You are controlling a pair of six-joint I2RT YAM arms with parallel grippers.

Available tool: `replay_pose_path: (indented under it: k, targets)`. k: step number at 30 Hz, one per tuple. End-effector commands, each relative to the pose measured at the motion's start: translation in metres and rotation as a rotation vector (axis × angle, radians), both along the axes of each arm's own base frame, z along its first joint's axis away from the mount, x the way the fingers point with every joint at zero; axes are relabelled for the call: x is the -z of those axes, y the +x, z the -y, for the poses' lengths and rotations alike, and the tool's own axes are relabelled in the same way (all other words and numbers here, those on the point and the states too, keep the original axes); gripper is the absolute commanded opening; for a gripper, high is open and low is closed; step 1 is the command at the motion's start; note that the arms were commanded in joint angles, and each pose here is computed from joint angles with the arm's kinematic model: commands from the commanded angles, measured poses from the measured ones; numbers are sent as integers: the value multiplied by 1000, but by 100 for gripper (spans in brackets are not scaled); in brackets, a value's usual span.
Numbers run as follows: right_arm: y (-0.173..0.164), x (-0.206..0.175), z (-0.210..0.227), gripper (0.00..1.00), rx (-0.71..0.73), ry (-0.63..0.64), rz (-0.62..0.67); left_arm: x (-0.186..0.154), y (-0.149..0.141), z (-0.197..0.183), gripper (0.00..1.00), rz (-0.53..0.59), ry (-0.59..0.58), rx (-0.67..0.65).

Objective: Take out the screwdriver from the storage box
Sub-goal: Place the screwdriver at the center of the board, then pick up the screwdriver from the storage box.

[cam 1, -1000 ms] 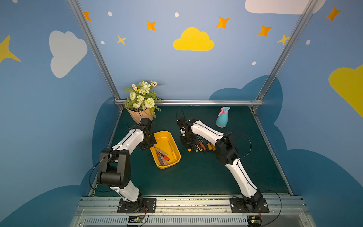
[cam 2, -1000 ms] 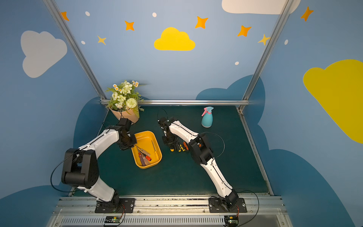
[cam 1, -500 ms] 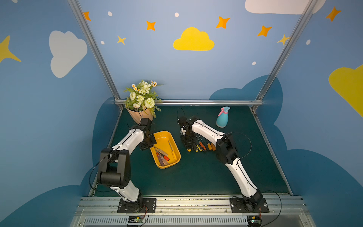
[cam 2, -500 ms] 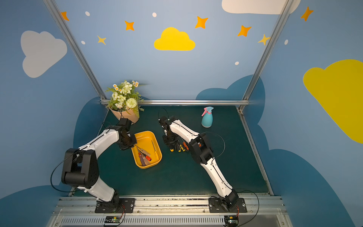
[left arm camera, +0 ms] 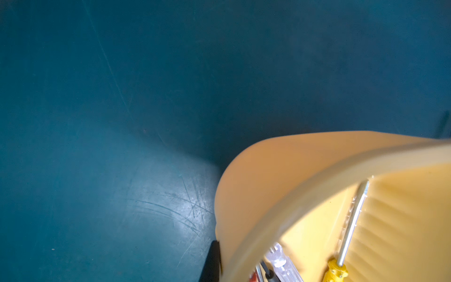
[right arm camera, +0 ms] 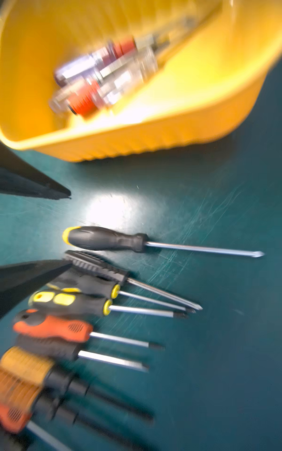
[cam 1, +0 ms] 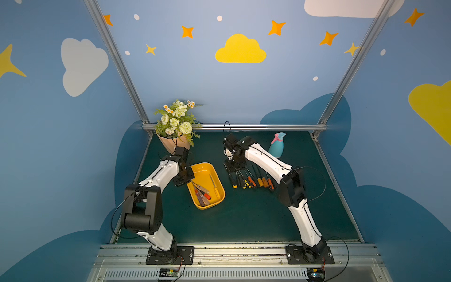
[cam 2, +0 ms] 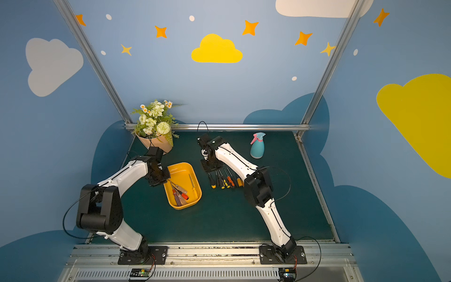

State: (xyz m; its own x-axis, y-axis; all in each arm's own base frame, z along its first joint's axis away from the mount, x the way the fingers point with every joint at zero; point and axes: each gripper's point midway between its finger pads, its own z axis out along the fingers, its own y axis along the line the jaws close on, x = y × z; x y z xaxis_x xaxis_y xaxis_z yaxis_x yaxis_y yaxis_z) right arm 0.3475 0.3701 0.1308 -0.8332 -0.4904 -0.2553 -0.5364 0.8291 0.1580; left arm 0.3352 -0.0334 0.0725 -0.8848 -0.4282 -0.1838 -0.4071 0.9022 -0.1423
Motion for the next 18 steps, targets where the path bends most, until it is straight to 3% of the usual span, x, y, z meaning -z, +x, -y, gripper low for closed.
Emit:
replay_pose_path:
  k: [1,5,18]
  targets:
    - [-14,-30,-8,48,-90,31,78,-18,14,7,2,53,-48,-1]
    - [-35,-34,-19,53,-159,37,95,-22,18,10,3,66,-65,-8]
    - [-82,4,-53,53,-246,10,23,-12,16,12,2,41,-74,-24]
